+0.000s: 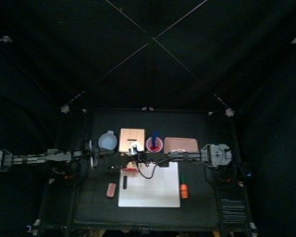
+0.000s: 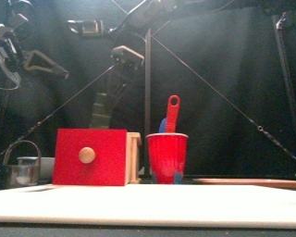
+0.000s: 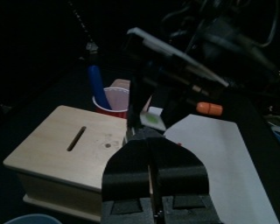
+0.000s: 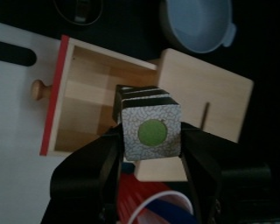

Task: Place sushi on board then cut the sushi with the knife then place the pieces on the plate
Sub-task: Pick knife at handle with right hand

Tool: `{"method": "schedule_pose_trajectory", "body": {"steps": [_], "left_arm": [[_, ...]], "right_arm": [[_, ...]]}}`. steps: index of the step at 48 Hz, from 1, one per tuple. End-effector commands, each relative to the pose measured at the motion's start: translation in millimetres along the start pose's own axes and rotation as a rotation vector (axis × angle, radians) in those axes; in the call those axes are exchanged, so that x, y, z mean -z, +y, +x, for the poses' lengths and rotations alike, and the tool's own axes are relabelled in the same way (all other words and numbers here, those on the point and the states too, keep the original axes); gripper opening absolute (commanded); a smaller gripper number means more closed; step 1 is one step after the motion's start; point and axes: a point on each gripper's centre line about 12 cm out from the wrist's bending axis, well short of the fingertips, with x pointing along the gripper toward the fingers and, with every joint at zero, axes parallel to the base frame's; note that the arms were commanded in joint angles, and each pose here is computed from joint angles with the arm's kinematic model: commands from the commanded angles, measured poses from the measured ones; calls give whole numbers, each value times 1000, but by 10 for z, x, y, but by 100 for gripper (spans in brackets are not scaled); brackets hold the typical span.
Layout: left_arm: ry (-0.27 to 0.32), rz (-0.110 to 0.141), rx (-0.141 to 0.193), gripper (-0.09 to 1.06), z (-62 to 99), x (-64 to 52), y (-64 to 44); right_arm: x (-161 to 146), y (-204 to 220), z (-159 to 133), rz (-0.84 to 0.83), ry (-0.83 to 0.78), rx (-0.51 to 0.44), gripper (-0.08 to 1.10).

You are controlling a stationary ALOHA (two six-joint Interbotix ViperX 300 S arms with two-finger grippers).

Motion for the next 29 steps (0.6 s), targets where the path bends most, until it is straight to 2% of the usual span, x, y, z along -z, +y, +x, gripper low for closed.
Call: {"method": "schedule_pose_trajectory", "body": {"steps": [1,12,29], "left_arm": [[-35,2,-8,5,29,-123,9],[-38,2,-8,5,28,-132,8],[-41,0,-8,5,29,-140,8]], "right_arm": [[-36,-125,-561,20,-43,41,72],[191,84,-858,149,17,46,72],[748,846,-677,308,56,22,72]]}}
